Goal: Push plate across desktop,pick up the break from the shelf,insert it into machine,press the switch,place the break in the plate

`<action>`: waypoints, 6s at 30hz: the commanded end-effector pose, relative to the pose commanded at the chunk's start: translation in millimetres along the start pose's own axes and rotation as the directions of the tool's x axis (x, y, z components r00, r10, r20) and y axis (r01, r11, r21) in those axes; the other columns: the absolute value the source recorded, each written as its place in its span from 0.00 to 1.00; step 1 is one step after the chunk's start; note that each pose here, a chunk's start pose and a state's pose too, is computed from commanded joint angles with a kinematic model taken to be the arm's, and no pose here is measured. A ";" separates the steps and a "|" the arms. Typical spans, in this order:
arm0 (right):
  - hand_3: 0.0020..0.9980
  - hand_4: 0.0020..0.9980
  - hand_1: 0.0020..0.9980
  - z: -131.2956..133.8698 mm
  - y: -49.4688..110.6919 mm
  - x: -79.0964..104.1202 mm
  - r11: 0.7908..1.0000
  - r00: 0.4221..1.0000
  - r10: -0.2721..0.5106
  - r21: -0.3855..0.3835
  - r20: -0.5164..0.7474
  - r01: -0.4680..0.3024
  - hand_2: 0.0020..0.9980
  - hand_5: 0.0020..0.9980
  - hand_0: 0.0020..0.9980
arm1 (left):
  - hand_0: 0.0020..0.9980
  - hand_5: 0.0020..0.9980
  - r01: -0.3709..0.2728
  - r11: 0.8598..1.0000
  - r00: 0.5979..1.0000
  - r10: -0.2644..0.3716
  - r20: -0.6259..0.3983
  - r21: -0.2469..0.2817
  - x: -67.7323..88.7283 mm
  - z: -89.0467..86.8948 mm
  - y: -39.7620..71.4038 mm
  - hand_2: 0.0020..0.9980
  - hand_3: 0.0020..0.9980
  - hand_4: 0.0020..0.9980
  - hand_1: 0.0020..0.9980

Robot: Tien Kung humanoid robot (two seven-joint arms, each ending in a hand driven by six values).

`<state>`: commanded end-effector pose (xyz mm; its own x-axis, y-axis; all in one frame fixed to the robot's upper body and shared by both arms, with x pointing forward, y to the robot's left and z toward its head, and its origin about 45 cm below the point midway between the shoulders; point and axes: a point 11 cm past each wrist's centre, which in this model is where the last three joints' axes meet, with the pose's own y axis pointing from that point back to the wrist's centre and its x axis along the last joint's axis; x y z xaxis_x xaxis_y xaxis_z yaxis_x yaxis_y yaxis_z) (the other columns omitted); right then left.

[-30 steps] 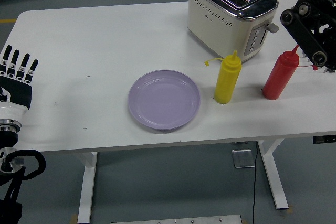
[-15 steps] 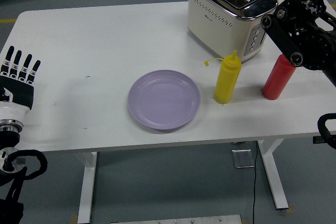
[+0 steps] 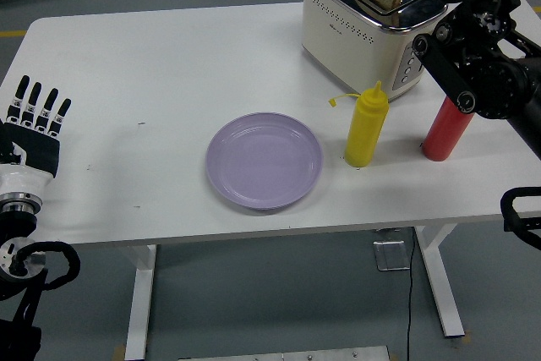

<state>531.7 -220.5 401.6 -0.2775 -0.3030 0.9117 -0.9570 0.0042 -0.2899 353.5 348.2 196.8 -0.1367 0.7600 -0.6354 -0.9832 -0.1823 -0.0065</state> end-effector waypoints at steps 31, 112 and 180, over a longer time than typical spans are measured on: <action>0.97 0.80 0.87 27.0 7.0 -5.4 0.997 0.994 -0.075 0.014 0.085 0.074 0.94 0.47 0.90 | 0.85 1.00 -0.010 1.000 1.000 0.010 0.008 0.007 3.2 -3.1 1.6 0.97 0.88 0.68 0.89; 0.57 0.10 0.61 128.2 87.8 -29.8 0.819 0.803 -0.478 0.151 -0.356 0.554 0.64 0.17 0.57 | 0.85 1.00 -0.024 1.000 1.000 0.024 0.005 0.012 9.5 -2.9 2.6 0.97 0.88 0.68 0.89; 0.93 0.68 0.81 152.0 62.2 14.5 0.899 0.890 -0.433 0.004 -0.145 0.438 0.88 0.40 0.83 | 0.85 1.00 -0.031 0.999 1.000 0.031 0.002 0.014 10.6 -4.2 2.6 0.97 0.88 0.68 0.89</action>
<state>480.9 -369.5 352.6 0.1555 -0.1332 0.9788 -0.9815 -0.1327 0.1378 350.1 353.2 186.9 -0.1671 0.7555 -0.6335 -0.9801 -0.1970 0.0235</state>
